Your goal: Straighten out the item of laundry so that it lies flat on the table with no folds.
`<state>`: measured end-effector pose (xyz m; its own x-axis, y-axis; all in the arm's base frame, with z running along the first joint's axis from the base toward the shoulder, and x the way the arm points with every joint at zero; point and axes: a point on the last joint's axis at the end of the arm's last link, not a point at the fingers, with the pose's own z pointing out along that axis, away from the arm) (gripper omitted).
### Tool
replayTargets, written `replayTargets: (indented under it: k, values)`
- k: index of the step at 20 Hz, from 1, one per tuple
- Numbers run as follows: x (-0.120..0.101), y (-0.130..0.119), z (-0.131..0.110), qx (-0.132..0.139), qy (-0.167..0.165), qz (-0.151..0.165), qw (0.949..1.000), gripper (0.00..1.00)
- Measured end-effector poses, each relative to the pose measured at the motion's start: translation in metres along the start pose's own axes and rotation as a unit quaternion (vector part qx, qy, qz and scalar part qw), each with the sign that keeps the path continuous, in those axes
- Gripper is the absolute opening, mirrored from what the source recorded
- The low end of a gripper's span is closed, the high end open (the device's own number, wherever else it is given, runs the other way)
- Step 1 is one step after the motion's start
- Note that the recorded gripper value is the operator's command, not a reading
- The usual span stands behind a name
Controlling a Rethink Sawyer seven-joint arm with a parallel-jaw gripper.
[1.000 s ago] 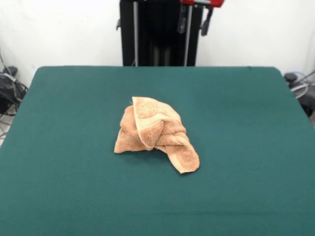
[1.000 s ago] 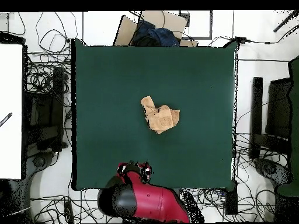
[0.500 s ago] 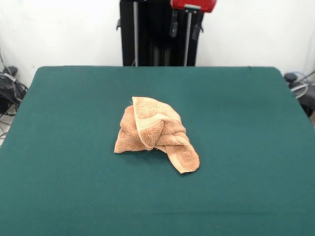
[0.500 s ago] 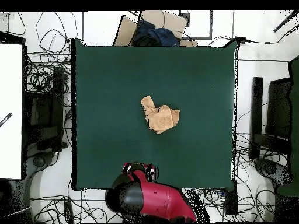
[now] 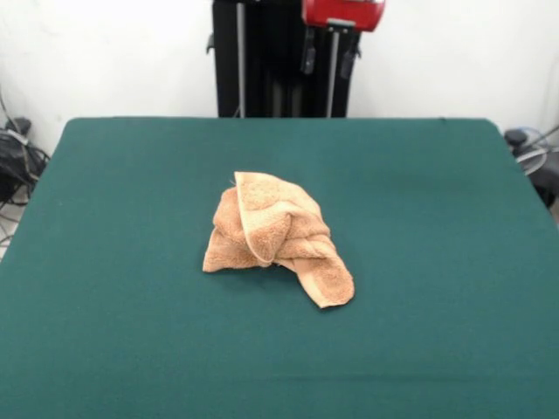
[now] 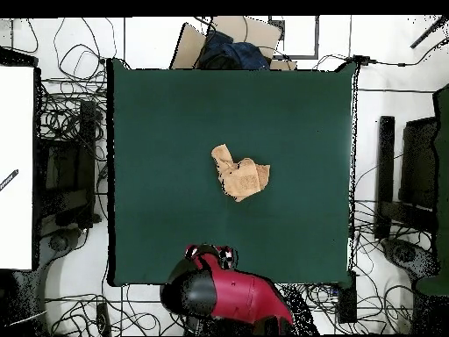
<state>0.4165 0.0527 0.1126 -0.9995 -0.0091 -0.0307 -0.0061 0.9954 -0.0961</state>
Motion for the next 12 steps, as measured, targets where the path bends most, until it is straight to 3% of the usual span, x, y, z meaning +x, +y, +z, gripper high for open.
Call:
replayTargets:
  k: [12]
  values:
    - [-0.040,0.009,-0.009,0.008,-0.021,-0.030,0.9993,1.00]
